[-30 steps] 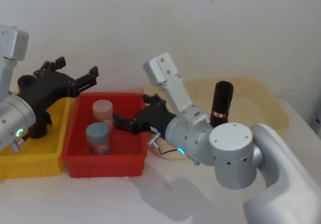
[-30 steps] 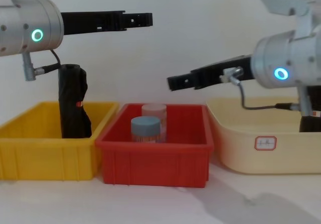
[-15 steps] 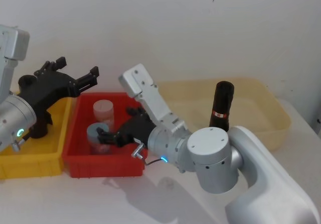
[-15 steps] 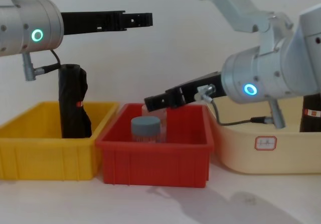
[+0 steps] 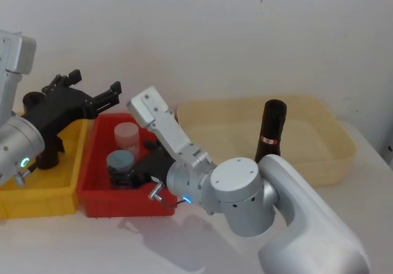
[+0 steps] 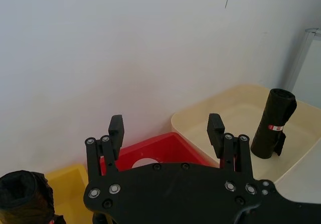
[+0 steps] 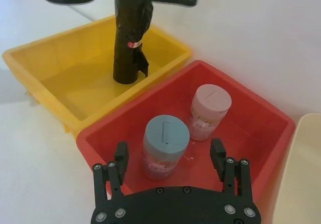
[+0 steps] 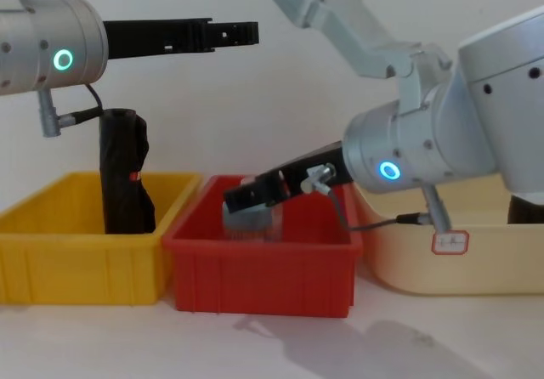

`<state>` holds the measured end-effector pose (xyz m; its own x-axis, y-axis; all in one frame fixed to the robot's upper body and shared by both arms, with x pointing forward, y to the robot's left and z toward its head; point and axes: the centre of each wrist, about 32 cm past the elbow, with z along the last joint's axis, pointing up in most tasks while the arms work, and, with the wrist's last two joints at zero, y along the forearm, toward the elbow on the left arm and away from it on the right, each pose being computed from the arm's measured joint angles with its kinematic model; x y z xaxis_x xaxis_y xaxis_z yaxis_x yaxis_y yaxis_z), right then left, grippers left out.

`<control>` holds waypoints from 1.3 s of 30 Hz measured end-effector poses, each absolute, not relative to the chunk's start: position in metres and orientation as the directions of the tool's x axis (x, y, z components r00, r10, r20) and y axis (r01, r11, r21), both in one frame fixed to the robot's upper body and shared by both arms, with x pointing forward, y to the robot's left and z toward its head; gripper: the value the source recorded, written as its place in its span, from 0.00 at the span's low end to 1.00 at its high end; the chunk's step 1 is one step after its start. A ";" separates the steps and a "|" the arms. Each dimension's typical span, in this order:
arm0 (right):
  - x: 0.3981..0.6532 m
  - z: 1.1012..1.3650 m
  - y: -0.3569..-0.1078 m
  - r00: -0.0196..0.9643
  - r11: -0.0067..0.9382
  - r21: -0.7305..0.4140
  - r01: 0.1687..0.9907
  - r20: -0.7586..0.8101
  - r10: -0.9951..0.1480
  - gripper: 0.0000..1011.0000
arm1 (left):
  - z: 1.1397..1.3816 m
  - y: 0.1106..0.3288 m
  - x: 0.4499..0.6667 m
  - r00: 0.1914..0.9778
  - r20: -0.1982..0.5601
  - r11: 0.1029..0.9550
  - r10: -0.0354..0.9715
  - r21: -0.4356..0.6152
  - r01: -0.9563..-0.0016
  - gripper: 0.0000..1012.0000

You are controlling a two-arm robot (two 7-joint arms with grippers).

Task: Pick up the garbage bag with the one hand and transfer it to the other hand.

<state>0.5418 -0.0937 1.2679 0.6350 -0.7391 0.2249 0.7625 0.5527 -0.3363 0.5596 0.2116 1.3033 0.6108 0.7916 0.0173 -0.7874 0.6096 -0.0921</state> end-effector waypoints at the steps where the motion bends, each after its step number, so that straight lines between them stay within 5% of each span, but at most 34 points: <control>1: 0.543 1.267 -0.093 0.636 0.553 -0.339 0.761 0.225 -0.738 0.99 | 1.303 0.212 0.560 0.611 0.017 0.610 0.792 -0.092 -0.787 0.99; 39: 0.575 1.249 -0.074 0.654 0.544 -0.402 0.737 0.222 -0.723 0.99 | 1.303 0.212 0.560 0.611 0.017 0.610 0.792 -0.092 -0.787 0.99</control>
